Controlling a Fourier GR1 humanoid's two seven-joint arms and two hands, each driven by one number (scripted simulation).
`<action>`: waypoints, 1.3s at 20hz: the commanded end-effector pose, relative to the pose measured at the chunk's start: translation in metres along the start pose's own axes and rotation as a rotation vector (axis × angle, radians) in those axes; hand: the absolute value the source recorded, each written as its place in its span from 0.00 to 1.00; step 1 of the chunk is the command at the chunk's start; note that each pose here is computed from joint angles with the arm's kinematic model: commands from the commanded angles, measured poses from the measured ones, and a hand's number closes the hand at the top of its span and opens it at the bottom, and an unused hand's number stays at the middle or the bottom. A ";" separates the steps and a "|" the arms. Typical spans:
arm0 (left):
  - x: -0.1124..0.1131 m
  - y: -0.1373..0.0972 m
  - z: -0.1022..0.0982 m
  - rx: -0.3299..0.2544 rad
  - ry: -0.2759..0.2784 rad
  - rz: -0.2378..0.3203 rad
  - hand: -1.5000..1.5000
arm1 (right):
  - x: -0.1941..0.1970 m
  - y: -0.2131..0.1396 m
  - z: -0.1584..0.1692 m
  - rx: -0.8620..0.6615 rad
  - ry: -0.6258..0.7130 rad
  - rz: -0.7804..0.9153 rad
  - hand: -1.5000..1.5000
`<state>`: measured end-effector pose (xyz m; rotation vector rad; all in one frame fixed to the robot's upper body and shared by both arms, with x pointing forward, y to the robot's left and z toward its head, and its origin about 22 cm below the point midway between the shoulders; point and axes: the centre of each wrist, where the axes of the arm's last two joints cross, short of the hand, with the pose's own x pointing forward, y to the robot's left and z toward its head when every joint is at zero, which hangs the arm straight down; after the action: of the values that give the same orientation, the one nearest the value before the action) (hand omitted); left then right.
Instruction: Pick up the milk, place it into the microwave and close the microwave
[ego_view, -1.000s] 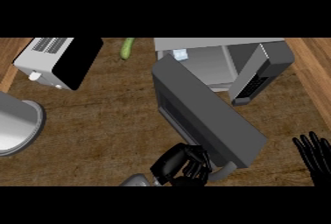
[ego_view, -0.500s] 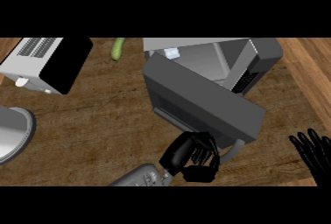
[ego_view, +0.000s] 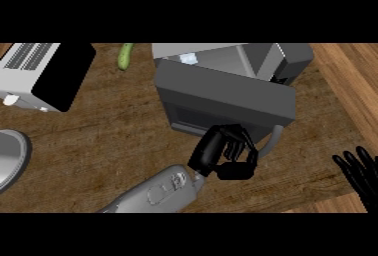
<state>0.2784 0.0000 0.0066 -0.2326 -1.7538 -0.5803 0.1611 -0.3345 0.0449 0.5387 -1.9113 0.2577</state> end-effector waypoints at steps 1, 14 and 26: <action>0.019 0.010 -0.027 0.067 -0.039 -0.001 1.00 | 0.006 0.003 -0.008 0.025 -0.008 -0.011 0.00; 0.018 0.044 -0.064 0.193 0.008 0.063 1.00 | 0.033 -0.001 -0.014 0.017 0.002 0.007 0.00; 0.017 0.055 -0.071 0.253 0.031 0.202 1.00 | 0.042 -0.006 -0.027 0.032 -0.036 -0.004 0.00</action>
<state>0.3400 0.0018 0.0405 -0.2419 -1.7542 -0.2919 0.1710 -0.3387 0.0897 0.5604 -1.9384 0.2745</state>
